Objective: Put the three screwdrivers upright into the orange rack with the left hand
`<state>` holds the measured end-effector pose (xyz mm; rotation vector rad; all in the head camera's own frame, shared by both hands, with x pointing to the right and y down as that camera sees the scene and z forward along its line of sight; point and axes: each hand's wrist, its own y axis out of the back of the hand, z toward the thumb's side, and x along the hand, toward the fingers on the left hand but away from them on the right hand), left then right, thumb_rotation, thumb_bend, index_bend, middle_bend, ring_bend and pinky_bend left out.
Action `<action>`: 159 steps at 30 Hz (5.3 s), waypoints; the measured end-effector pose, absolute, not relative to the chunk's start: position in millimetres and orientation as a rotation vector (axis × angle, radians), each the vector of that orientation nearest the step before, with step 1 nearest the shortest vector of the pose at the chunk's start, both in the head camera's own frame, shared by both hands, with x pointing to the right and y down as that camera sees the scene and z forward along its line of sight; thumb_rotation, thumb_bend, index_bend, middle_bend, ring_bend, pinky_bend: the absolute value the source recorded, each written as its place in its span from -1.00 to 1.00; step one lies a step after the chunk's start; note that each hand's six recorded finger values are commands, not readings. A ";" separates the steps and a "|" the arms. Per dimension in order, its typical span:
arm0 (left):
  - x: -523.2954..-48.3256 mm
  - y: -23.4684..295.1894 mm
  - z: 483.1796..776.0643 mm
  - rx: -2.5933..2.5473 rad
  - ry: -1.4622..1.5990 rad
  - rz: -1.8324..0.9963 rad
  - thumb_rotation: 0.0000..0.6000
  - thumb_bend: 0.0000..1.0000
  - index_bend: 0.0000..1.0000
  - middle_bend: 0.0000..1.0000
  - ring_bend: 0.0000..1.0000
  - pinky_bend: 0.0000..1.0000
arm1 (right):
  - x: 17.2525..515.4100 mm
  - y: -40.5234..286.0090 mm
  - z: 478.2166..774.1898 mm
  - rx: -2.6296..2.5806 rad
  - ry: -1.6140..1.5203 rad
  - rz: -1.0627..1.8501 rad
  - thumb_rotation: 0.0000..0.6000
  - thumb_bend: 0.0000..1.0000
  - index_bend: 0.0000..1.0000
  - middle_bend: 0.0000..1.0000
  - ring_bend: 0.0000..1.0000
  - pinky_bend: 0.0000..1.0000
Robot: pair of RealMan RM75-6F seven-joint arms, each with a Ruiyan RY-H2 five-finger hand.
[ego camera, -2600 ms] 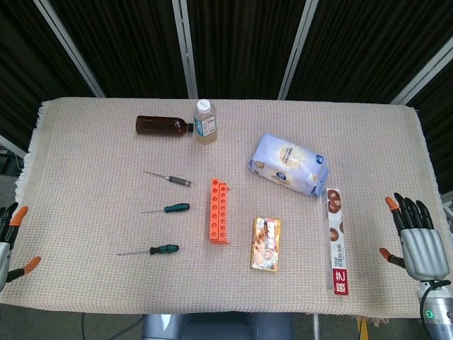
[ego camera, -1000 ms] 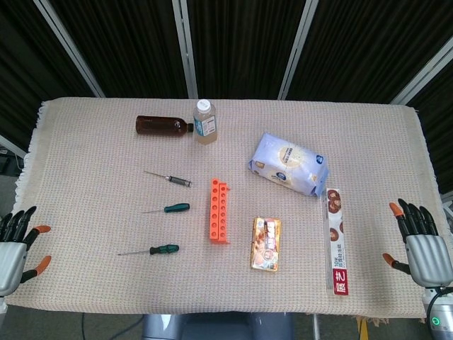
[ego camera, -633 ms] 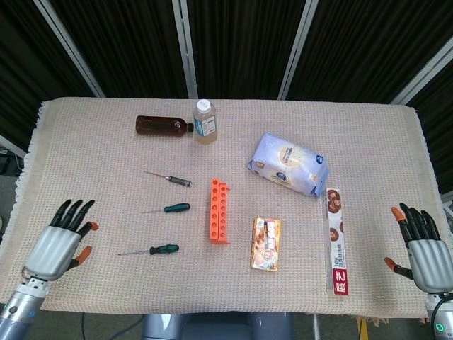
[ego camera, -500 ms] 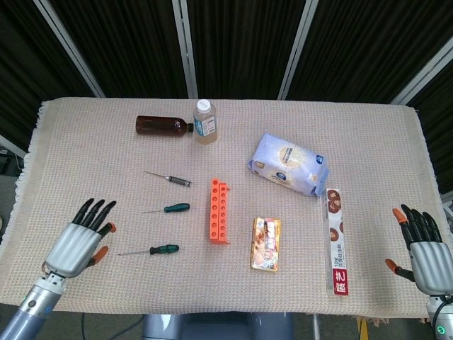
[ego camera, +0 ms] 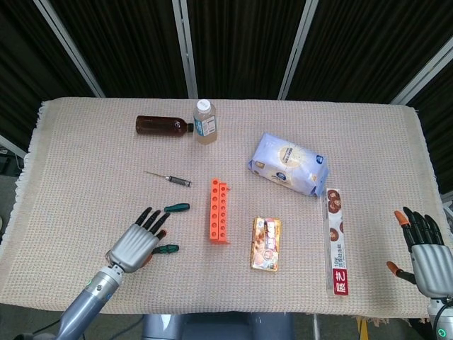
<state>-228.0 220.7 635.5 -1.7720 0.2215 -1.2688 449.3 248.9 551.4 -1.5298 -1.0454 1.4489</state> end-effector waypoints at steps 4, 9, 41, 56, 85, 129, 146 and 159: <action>-198.9 228.1 651.7 -1.803 0.178 -1.265 1.00 -0.43 -0.41 -1.00 -1.00 -1.00 | 450.9 249.7 551.7 -1.527 -1.045 1.462 1.00 -1.00 -1.00 -1.00 -1.00 -1.00; -186.7 232.5 663.6 -1.796 0.155 -1.289 1.00 -0.43 -0.39 -1.00 -1.00 -1.00 | 453.7 251.5 552.9 -1.526 -1.043 1.482 1.00 -1.00 -1.00 -1.00 -1.00 -1.00; -211.9 242.5 663.4 -1.730 0.167 -1.285 1.00 -0.43 -0.34 -1.00 -1.00 -1.00 | 459.0 253.2 554.3 -1.517 -1.059 1.508 1.00 -1.00 -1.00 -1.00 -1.00 -1.00; -209.9 260.1 668.3 -1.615 0.120 -1.192 1.00 -0.43 -0.36 -1.00 -1.00 -1.00 | 461.6 257.1 554.3 -1.515 -1.062 1.529 1.00 -1.00 -1.00 -1.00 -1.00 -1.00; -202.7 270.8 679.2 -1.598 0.150 -1.194 1.00 -0.31 -0.10 -1.00 -1.00 -1.00 | 465.5 258.4 556.4 -1.522 -1.060 1.554 1.00 -1.00 -1.00 -1.00 -1.00 -1.00; -226.8 183.2 576.2 -2.232 0.982 -0.943 1.00 0.04 0.55 -0.21 -0.47 -0.55 | 460.3 258.7 566.1 -1.559 -1.011 1.581 1.00 -1.00 -1.00 -1.00 -1.00 -1.00; -206.0 138.9 554.1 -2.651 1.156 -0.874 1.00 0.04 0.53 -0.25 -0.53 -0.57 | 461.8 260.3 569.4 -1.566 -1.009 1.599 1.00 -1.00 -1.00 -1.00 -1.00 -1.00; -186.2 127.6 538.9 -2.744 1.134 -0.818 1.00 0.04 0.53 -0.25 -0.53 -0.57 | 465.3 260.4 569.9 -1.564 -1.018 1.605 1.00 -1.00 -1.00 -1.00 -1.00 -1.00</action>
